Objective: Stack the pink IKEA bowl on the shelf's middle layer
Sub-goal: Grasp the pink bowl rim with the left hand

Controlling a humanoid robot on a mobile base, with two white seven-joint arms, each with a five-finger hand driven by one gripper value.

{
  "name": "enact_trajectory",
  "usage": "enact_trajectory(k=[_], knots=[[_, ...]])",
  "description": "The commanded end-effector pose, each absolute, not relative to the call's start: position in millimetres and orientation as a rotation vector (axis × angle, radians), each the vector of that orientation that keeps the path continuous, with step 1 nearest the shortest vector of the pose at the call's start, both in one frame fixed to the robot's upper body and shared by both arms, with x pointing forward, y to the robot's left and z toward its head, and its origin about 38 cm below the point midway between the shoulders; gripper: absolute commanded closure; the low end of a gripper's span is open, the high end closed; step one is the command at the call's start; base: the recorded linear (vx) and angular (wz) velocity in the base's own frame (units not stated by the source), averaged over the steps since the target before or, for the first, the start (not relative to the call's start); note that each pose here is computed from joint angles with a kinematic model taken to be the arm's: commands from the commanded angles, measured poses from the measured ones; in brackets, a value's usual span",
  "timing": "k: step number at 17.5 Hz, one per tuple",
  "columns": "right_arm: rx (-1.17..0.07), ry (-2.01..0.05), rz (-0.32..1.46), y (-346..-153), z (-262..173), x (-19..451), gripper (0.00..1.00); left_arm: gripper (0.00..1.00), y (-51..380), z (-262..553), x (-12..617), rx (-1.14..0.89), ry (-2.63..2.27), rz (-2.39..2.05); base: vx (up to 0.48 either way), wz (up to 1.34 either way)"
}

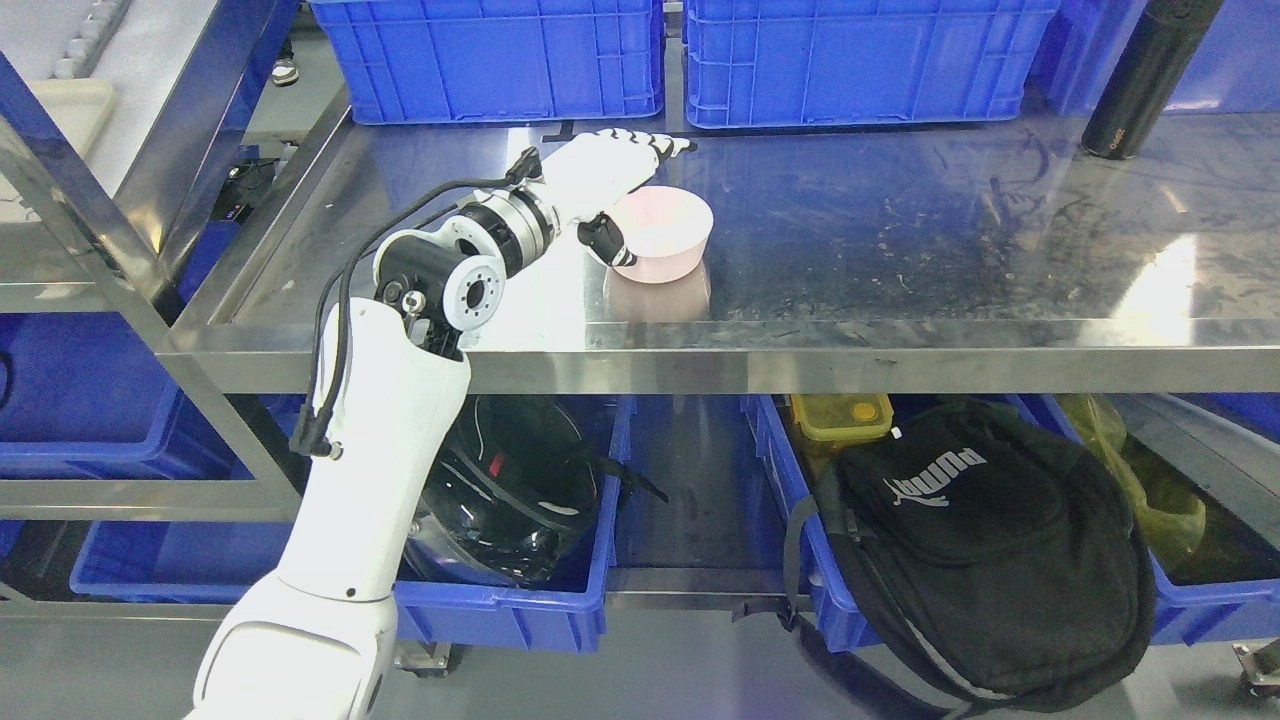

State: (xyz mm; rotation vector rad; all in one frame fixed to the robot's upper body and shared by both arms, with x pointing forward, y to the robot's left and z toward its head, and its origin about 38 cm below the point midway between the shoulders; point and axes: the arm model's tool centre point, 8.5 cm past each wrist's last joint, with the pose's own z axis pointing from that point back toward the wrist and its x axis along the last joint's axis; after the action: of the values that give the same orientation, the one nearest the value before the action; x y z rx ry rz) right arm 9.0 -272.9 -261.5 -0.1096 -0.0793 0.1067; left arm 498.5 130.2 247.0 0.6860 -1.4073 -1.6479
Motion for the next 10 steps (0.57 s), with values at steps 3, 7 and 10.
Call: enact_trajectory(k=[3, 7, 10], knots=[[-0.125, -0.073, 0.108, -283.8, -260.7, 0.3, 0.0, 0.03, 114.3, 203.7, 521.7, 0.664, -1.194, -1.704, 0.0, 0.0], [-0.125, -0.073, 0.108, -283.8, -260.7, 0.3, 0.0, 0.07, 110.6, 194.7, 520.8, 0.645, -1.17, -1.724, 0.0, 0.0], [-0.125, -0.073, 0.108, -283.8, -260.7, 0.3, 0.0, 0.12, 110.7, 188.3, 521.4, 0.604, -1.164, -1.721, 0.0, 0.0]])
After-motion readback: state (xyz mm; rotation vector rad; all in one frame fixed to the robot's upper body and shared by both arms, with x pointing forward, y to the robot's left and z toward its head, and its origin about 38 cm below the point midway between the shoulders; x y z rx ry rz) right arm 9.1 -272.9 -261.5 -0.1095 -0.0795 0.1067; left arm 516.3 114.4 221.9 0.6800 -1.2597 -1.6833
